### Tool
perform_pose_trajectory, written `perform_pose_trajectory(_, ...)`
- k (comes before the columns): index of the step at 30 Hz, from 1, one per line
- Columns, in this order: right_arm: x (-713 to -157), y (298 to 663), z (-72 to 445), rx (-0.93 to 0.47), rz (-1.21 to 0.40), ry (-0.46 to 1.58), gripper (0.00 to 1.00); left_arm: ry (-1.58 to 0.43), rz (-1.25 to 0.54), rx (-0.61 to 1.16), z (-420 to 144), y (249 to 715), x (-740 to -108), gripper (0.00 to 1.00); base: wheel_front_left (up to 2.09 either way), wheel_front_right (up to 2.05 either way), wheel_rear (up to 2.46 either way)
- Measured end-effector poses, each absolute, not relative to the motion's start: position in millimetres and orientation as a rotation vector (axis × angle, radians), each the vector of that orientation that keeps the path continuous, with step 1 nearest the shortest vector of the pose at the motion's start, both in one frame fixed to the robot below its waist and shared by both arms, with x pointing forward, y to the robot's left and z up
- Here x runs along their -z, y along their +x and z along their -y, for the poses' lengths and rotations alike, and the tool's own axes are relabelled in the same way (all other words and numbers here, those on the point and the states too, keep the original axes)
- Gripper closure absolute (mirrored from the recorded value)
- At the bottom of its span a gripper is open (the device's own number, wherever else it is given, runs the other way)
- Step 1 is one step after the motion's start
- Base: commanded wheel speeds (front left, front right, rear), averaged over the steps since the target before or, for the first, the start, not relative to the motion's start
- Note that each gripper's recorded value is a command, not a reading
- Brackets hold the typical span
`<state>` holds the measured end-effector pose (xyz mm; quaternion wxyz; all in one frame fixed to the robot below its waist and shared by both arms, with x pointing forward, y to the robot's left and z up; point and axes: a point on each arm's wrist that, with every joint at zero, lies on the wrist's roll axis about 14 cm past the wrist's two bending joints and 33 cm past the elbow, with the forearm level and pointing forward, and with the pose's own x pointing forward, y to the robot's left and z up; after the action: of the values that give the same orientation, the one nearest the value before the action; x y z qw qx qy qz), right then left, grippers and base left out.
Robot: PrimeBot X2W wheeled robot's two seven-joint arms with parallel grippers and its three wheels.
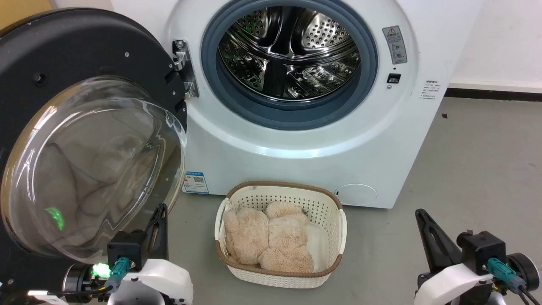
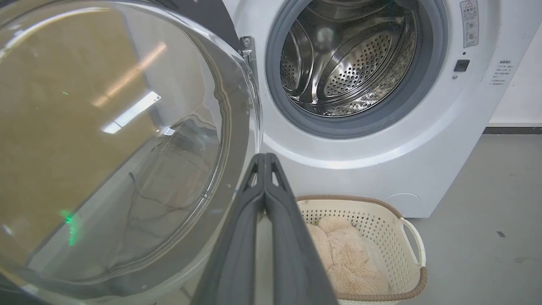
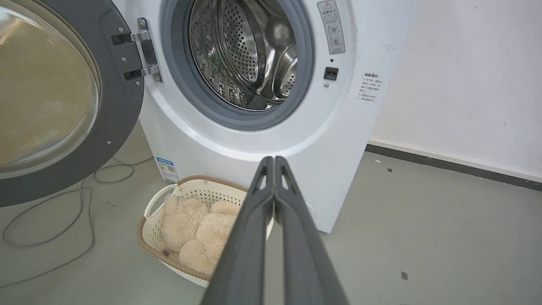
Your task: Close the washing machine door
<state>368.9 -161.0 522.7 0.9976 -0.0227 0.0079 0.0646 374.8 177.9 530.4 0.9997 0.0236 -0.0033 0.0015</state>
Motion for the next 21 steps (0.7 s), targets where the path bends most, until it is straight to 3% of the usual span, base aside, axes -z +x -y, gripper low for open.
perform_pose_trajectory(11,-522.6,368.9,161.0,-0.129,-0.016,-0.046,1.00,0.047,0.007,-0.003,-177.9,374.8,-530.4,1.00,0.00,0.00,0.00)
perform_pose_trajectory(12,-522.6,368.9,160.8,-0.130,-0.016,-0.045,0.00,0.047,0.007,-0.004,-178.1,374.8,-530.3,0.00,0.00,0.00,0.00)
perform_pose_trajectory(20,-523.1,369.2,163.7,-0.121,-0.010,-0.035,0.00,0.047,0.013,-0.007,-176.6,375.1,-530.5,0.02,0.00,0.00,0.00)
perform_pose_trajectory(21,-523.6,369.3,164.2,-0.120,-0.007,-0.034,0.00,0.047,0.014,-0.008,-176.4,375.1,-530.5,0.66,0.00,0.00,0.00)
